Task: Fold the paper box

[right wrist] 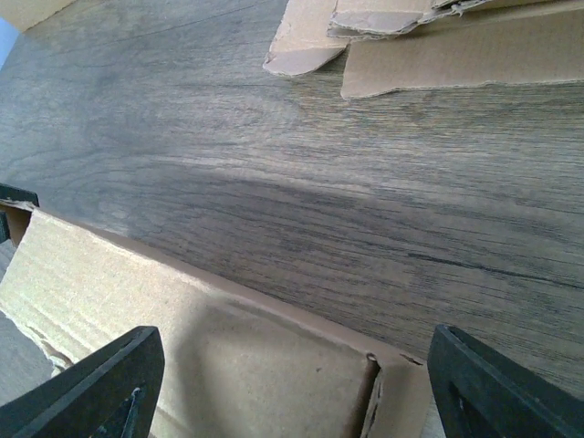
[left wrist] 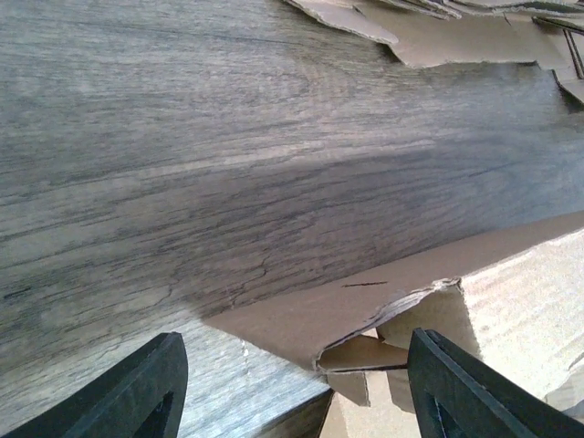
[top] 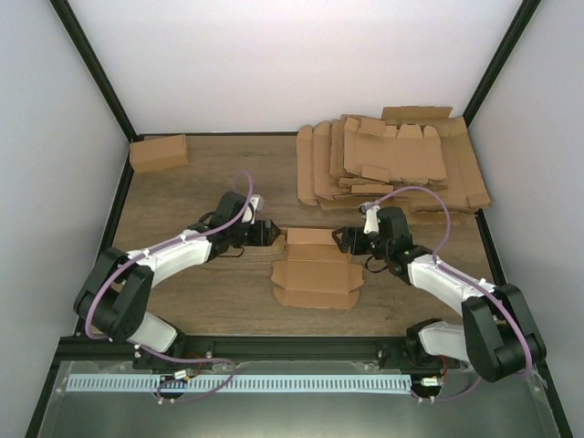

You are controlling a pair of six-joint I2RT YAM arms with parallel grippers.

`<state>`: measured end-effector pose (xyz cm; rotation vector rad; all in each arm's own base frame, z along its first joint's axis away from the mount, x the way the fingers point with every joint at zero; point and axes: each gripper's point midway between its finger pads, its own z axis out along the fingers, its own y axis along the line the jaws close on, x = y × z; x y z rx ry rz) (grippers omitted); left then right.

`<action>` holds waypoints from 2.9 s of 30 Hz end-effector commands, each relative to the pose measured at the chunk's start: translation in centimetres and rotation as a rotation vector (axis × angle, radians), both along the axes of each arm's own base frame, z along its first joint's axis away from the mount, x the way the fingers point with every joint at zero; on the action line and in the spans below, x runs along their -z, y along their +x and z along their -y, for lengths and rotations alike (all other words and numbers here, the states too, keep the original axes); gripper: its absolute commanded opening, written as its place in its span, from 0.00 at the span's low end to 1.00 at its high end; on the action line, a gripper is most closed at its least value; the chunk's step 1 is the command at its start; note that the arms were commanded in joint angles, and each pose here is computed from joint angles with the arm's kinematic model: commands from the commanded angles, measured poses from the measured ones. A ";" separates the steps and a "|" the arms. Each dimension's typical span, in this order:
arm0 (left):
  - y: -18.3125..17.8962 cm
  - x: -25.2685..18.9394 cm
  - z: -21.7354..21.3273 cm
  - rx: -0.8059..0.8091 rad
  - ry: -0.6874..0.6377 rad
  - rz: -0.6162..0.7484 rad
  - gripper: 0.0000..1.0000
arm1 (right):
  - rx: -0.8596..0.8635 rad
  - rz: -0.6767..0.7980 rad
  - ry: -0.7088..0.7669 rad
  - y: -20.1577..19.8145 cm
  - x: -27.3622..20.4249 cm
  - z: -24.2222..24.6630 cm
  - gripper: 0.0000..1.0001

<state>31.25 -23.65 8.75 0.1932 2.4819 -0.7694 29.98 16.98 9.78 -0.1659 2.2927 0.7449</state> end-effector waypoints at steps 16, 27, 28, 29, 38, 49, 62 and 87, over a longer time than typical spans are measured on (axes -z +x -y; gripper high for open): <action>-0.8 0.9 -1.2 0.071 0.174 -0.076 0.12 | -0.034 0.006 -0.040 0.7 0.0 -0.4 0.81; -2.7 0.1 -1.9 0.140 0.217 -0.113 0.09 | -0.035 0.009 -0.042 0.7 -0.1 -0.5 0.81; -3.1 -0.1 -1.7 0.154 0.204 -0.119 0.10 | -0.036 0.006 -0.039 0.6 0.0 -0.5 0.81; -3.5 -0.3 -1.5 0.169 0.188 -0.124 0.10 | -0.037 0.008 -0.037 0.6 -0.1 -0.5 0.81; -6.1 -2.4 1.0 0.224 0.012 -0.220 0.14 | -0.033 0.009 0.000 0.3 -0.3 -0.7 0.82; -5.8 -4.6 1.7 0.238 -0.027 -0.208 0.43 | -0.030 0.032 -0.008 0.6 -1.0 -0.6 0.84; -2.7 -3.1 -0.2 0.011 0.018 -0.085 0.70 | -0.154 0.254 -0.142 1.5 -6.7 -1.0 0.95; -11.3 3.7 1.8 -0.053 -0.186 -0.274 0.63 | -0.436 0.447 -0.467 0.6 -8.5 -8.3 0.93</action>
